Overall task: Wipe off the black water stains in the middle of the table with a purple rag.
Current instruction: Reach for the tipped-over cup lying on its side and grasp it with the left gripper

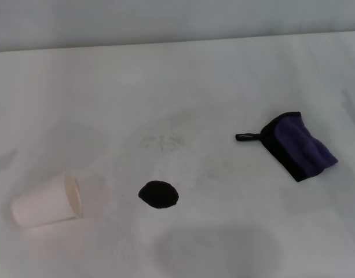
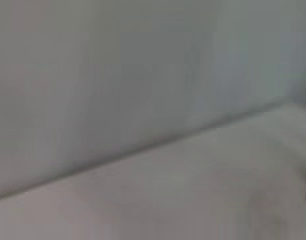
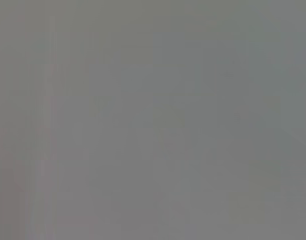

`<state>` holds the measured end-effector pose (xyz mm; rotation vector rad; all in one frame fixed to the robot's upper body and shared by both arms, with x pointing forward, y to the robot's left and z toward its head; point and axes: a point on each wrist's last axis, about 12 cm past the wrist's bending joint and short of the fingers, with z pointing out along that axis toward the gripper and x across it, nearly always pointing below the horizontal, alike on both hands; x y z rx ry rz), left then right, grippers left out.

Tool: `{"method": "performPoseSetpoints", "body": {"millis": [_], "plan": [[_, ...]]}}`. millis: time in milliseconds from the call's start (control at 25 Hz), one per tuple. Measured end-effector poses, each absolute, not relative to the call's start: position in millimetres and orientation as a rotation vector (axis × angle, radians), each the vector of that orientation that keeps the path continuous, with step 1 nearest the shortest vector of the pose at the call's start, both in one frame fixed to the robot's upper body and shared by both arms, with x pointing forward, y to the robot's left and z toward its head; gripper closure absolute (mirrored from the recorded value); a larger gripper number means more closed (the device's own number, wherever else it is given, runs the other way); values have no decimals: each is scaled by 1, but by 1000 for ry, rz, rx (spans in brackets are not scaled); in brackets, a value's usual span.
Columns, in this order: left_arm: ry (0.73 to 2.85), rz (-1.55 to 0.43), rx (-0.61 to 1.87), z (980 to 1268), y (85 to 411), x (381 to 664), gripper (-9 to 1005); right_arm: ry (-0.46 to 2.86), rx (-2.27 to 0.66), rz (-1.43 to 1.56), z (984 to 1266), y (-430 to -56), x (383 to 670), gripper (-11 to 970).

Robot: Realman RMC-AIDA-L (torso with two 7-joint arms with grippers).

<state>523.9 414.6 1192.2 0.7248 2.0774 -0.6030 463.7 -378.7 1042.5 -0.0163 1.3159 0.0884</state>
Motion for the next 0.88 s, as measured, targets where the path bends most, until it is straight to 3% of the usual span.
{"method": "performPoseSetpoints", "body": {"millis": [280, 400, 880], "plan": [[2136, -376, 1009, 1219, 373, 539, 120, 1313, -10, 81, 1043, -380, 464, 83], [2144, -382, 1123, 1223, 350, 543, 120, 1312, -9, 80, 1043, -380, 464, 84], [2215, -309, 1465, 1201, 292, 544, 120, 1312, -18, 88, 1043, -378, 464, 84]]}}
